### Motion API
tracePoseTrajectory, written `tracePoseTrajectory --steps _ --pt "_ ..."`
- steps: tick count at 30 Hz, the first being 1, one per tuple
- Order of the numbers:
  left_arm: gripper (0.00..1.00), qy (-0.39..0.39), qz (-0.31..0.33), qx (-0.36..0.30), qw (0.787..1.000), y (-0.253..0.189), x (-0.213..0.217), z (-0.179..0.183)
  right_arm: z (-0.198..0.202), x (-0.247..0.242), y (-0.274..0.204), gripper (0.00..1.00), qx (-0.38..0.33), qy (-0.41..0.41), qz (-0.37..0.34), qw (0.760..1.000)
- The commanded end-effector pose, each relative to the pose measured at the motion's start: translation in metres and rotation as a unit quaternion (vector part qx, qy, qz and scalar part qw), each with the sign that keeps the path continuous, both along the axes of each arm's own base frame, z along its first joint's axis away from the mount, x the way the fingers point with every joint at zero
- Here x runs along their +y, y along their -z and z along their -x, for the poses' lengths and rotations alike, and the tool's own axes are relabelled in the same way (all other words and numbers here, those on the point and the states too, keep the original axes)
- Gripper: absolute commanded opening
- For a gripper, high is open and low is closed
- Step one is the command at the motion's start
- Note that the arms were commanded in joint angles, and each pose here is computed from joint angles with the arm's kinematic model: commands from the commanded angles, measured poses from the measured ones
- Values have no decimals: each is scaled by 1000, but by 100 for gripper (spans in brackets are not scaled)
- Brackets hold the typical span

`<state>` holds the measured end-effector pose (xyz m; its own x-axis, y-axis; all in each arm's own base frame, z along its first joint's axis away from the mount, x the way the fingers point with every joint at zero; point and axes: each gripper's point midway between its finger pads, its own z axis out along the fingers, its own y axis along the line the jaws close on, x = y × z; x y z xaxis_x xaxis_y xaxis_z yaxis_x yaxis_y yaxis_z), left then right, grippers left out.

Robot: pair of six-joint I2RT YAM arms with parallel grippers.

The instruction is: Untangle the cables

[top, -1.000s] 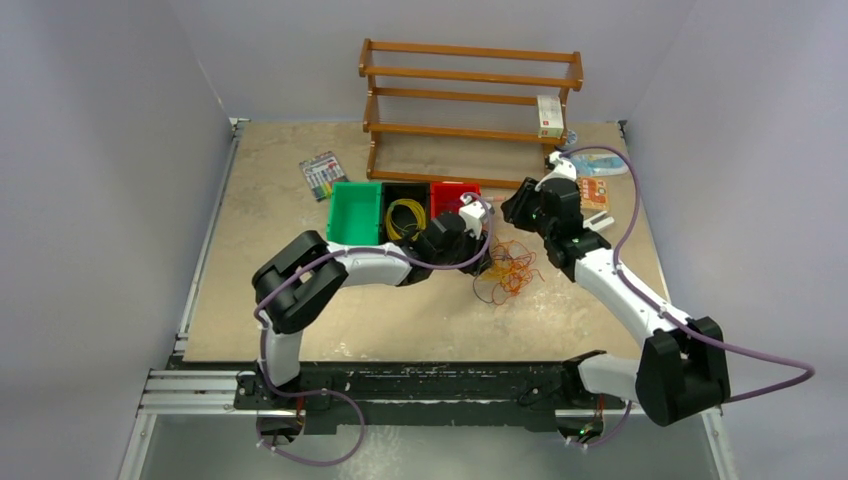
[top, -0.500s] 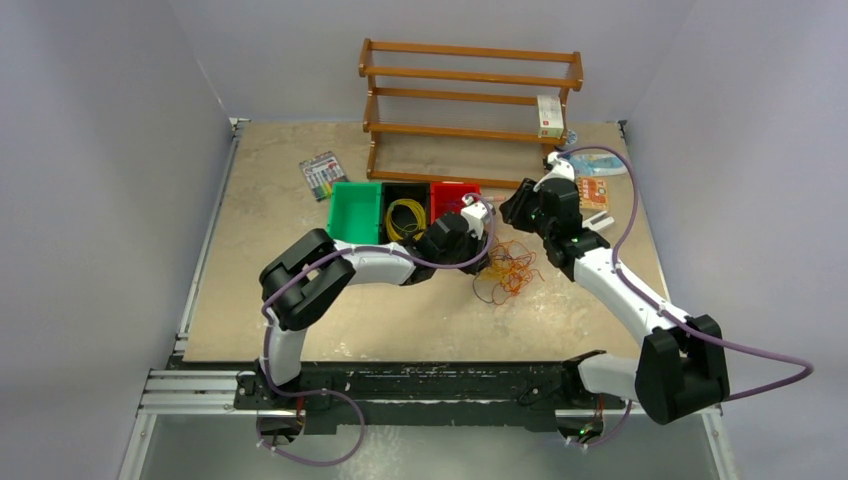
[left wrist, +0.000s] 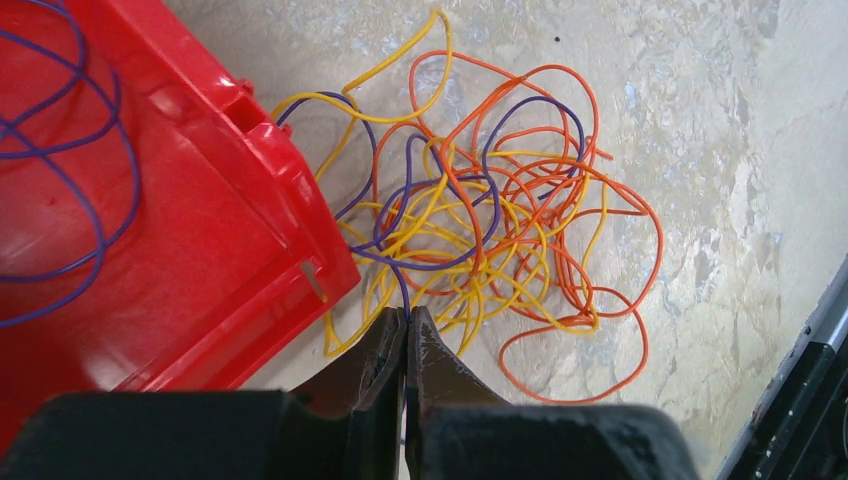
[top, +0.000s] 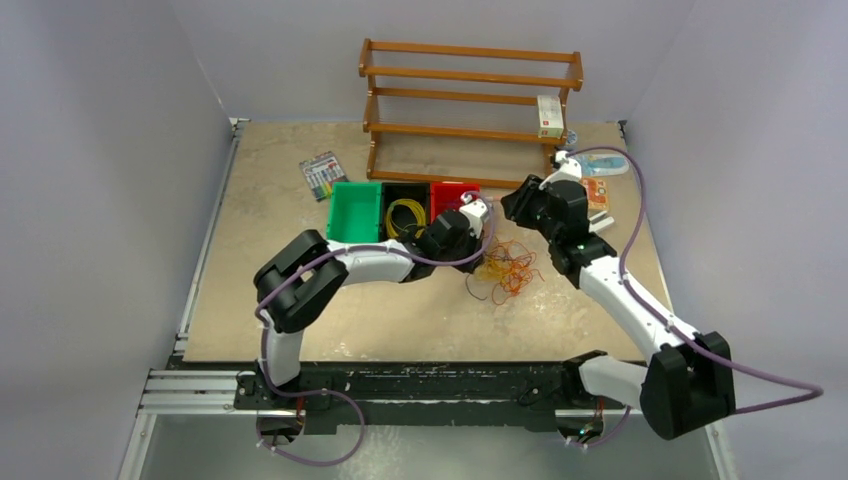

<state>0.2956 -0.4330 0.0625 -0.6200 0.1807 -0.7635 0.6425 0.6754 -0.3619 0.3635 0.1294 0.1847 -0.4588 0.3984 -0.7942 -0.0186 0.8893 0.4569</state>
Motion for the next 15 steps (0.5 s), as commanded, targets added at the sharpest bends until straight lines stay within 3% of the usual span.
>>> tracePoseTrajectory --steps 1,6,15 --pt "0 -17 22 -63 998 -74 3 -13 -2 1 -51 39 -101 -8 -24 995" --pt "0 -33 12 -88 996 -99 20 -14 9 1 -60 43 -146 -23 -30 989" --pt "0 -69 9 -131 989 -148 30 -33 17 8 -63 59 -202 -65 -9 977"
